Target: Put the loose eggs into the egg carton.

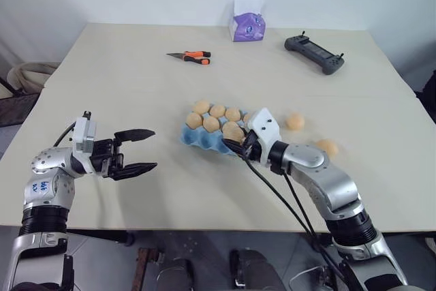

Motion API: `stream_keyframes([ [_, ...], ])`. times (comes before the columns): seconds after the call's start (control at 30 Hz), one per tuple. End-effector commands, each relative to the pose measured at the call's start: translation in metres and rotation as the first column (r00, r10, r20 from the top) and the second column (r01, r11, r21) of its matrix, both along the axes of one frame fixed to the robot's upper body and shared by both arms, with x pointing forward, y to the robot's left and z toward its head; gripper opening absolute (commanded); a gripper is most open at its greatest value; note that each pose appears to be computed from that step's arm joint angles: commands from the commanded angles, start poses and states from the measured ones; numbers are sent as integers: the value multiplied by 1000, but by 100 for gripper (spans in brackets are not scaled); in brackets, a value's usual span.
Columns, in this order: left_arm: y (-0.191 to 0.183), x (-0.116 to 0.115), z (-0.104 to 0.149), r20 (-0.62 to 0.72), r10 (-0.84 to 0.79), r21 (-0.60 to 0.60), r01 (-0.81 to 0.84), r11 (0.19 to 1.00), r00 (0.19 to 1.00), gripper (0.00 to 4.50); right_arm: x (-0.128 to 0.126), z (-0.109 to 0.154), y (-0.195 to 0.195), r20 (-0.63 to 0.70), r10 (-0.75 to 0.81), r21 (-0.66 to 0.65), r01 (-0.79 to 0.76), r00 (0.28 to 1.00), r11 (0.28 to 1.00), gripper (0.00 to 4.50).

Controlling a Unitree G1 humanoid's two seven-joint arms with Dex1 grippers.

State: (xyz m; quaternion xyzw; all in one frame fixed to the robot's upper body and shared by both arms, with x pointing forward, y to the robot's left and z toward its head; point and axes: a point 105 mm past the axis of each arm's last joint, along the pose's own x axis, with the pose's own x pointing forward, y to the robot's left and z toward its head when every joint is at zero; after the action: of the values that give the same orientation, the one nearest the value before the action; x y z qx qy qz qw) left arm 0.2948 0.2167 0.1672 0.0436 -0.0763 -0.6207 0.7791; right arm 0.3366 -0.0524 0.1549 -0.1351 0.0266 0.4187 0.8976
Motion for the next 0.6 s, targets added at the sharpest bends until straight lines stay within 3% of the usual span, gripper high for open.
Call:
stream_keyframes([
  [0.03,-3,-10,7,49,-103,15,103,995,993,450,4,12,12,66,27,4,-27,997,1000,149],
  [0.57,-5,-4,7,17,-62,6,62,998,998,450,6,6,29,63,66,4,-67,996,998,149],
  [0.6,-5,-3,7,16,-60,4,60,998,998,450,7,5,29,60,62,4,-62,996,998,182],
])
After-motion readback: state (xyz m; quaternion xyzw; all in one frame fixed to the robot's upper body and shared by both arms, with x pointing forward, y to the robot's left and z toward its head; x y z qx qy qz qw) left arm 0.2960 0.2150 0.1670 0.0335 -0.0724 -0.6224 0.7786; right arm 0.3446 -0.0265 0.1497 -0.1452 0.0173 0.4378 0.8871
